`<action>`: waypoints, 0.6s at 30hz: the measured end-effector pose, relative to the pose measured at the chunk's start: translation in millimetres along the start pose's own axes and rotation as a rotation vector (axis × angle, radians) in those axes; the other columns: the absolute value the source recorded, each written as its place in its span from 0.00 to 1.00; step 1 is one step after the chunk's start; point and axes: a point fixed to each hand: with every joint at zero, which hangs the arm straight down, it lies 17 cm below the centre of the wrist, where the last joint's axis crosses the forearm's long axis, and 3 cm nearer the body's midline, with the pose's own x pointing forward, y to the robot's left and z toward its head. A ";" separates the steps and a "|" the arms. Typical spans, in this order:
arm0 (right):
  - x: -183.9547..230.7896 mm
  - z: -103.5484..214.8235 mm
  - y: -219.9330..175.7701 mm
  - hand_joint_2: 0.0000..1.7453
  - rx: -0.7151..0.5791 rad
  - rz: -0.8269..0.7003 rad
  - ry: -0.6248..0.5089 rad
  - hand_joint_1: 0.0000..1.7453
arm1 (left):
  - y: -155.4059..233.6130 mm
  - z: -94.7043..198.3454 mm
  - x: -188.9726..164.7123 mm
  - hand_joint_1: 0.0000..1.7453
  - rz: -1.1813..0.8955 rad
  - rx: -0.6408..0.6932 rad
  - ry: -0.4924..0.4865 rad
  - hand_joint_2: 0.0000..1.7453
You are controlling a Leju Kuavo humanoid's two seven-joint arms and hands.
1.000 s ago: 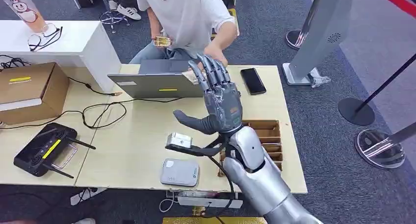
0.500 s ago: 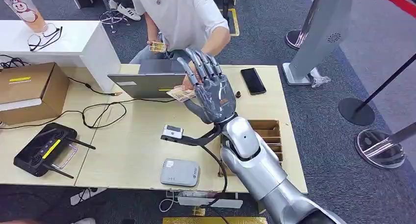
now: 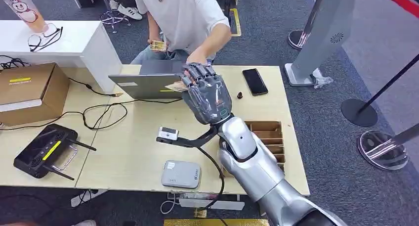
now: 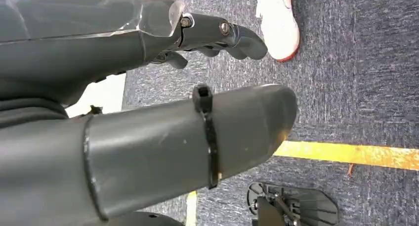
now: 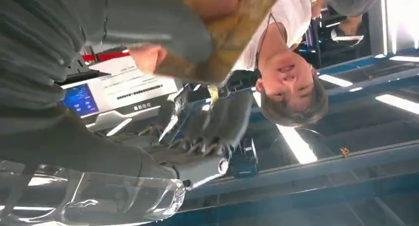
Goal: Pass the card to the sensor for recognition and then transmit it.
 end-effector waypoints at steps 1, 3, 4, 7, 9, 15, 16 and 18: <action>0.8 -0.1 0.2 1.00 0.000 0.000 -0.001 1.00 | 0.1 0.0 -0.2 0.00 0.002 0.001 0.001 0.00; 2.1 0.0 1.0 1.00 0.002 -0.001 -0.004 1.00 | 0.1 0.0 -0.8 0.00 0.002 0.001 0.002 0.00; 3.0 -0.1 1.3 1.00 0.003 -0.002 -0.006 1.00 | 0.0 0.0 -0.9 0.00 0.003 0.001 0.002 0.00; 4.6 -0.6 2.4 1.00 0.008 0.000 -0.012 1.00 | 0.4 -0.1 -1.1 0.00 0.005 0.003 0.003 0.00; 5.1 -1.1 2.7 1.00 0.009 0.000 -0.014 1.00 | 0.7 -0.1 -1.2 0.00 0.005 0.004 0.003 0.00; 5.4 -1.6 3.2 1.00 0.011 0.001 -0.016 1.00 | 1.0 -0.2 -1.3 0.00 0.005 0.006 0.003 0.00; 5.4 -1.6 3.4 1.00 0.012 0.001 -0.016 1.00 | 1.0 -0.2 -1.3 0.00 0.005 0.006 0.003 0.00; 5.3 -1.5 3.6 1.00 0.013 0.001 -0.016 1.00 | 1.0 -0.2 -1.1 0.00 0.005 0.006 0.002 0.00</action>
